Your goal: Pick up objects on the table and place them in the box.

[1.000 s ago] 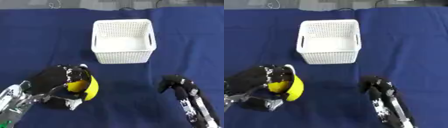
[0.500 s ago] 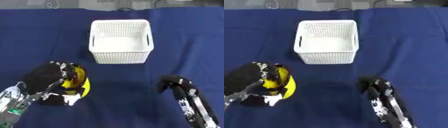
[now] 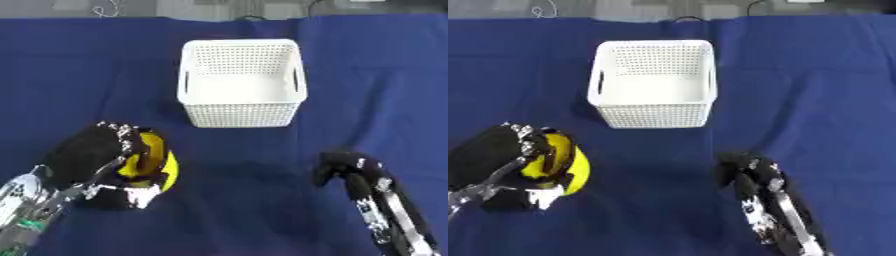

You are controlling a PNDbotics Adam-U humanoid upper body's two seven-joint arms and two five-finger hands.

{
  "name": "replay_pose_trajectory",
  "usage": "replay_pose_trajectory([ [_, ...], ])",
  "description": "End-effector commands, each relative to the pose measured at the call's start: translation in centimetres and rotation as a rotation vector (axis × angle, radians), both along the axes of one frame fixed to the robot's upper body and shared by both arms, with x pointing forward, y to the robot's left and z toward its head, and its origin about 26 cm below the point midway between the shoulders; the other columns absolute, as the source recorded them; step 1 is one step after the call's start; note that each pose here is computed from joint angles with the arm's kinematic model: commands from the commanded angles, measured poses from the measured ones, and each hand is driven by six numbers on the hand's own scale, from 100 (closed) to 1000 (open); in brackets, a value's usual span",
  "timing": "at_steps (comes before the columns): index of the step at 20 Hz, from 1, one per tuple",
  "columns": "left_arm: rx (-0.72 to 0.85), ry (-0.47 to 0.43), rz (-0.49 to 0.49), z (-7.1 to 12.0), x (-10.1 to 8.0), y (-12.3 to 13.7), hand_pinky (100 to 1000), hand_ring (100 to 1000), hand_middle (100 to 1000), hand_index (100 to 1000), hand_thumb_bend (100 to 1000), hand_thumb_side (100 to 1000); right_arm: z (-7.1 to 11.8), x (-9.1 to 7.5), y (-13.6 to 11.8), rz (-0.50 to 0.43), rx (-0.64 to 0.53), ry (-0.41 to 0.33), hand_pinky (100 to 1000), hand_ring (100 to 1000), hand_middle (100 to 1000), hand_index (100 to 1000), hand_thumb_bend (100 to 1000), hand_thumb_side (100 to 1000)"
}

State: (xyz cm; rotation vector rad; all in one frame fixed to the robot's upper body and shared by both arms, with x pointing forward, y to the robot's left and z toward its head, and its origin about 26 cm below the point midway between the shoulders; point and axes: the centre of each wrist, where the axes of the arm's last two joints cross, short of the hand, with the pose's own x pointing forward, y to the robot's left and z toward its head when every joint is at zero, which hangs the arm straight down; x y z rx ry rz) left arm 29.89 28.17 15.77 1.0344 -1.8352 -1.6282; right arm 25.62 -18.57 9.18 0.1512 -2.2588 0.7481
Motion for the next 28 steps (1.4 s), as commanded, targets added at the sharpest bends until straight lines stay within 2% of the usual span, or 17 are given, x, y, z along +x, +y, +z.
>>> replay_pose_trajectory([
  [1, 0.040, 0.016, 0.014, 0.2, 0.0, 0.5, 100, 100, 100, 298, 100, 633, 0.4, 0.0, 0.1, 0.000, 0.009, -0.013, 498, 551, 593, 815, 100, 871],
  [3, 0.049, 0.029, 0.017, 0.2, 0.0, 0.5, 100, 100, 100, 244, 100, 625, 0.5, 0.0, 0.1, 0.000, 0.009, -0.012, 498, 551, 593, 815, 100, 872],
  [7, 0.059, 0.047, 0.023, 0.2, -0.1, 0.5, 100, 100, 100, 205, 100, 615, 0.5, 0.0, 0.1, -0.001, 0.009, -0.009, 498, 551, 593, 815, 100, 875],
  [17, 0.048, 0.047, 0.014, 0.5, -0.2, 0.3, 100, 100, 100, 176, 100, 616, 0.5, 0.0, 0.1, 0.000, 0.007, -0.006, 499, 551, 594, 816, 100, 877],
  [28, -0.008, -0.053, -0.009, 2.0, -0.8, -0.2, 100, 100, 100, 163, 100, 618, 0.5, 0.0, 0.1, -0.001, 0.008, -0.002, 500, 552, 595, 817, 100, 878],
])
